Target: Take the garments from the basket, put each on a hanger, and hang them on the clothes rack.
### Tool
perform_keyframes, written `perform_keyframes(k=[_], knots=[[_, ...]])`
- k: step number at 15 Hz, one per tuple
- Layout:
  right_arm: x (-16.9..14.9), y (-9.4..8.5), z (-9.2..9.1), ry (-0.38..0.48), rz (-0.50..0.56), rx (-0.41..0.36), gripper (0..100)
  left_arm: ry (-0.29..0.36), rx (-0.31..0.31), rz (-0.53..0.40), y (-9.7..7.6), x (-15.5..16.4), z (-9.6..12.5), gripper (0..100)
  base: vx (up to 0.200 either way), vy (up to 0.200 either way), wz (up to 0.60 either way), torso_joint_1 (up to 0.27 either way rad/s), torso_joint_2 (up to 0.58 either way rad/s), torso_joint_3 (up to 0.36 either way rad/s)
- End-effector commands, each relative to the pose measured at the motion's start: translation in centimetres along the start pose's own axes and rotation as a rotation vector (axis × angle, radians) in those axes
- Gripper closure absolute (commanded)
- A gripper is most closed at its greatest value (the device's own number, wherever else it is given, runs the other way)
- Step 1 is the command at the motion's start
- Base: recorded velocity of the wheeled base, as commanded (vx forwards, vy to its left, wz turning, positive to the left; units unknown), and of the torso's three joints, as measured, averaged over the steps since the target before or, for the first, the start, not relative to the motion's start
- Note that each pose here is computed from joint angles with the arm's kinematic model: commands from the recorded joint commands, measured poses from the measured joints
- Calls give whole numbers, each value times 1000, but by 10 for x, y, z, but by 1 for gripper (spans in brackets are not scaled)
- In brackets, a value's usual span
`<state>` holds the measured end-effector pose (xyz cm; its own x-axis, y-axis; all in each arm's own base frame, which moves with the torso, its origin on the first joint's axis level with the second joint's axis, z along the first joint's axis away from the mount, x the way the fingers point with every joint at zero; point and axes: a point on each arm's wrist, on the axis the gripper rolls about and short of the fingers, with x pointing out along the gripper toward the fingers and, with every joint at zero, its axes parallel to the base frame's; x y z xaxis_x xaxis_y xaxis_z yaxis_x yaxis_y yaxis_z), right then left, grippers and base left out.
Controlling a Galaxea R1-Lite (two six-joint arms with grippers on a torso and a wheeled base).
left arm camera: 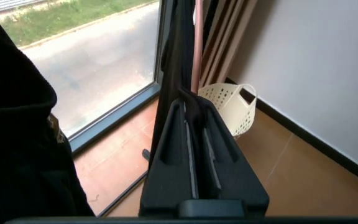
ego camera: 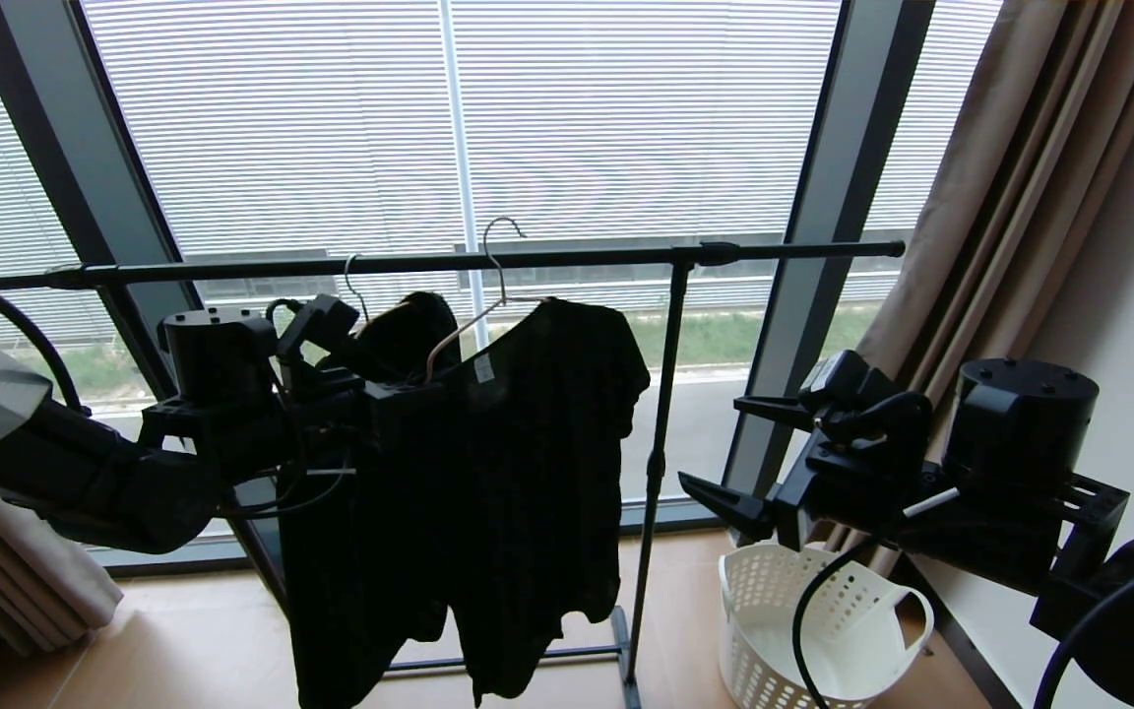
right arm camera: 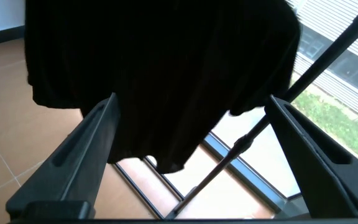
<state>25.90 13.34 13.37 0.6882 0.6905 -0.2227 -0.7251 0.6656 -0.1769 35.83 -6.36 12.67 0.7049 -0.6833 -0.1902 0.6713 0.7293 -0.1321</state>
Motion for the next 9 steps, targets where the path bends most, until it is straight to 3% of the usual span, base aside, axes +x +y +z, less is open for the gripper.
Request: perform_keyframes(k=[1, 9], knots=[[2, 0, -2, 7, 3, 2, 0, 18, -16, 17, 8, 11, -10, 100, 0, 0, 0, 0, 0, 0], [4, 0, -5, 16, 4, 5, 0, 9, -43, 35, 28, 32, -16, 100, 0, 0, 0, 0, 0, 0]])
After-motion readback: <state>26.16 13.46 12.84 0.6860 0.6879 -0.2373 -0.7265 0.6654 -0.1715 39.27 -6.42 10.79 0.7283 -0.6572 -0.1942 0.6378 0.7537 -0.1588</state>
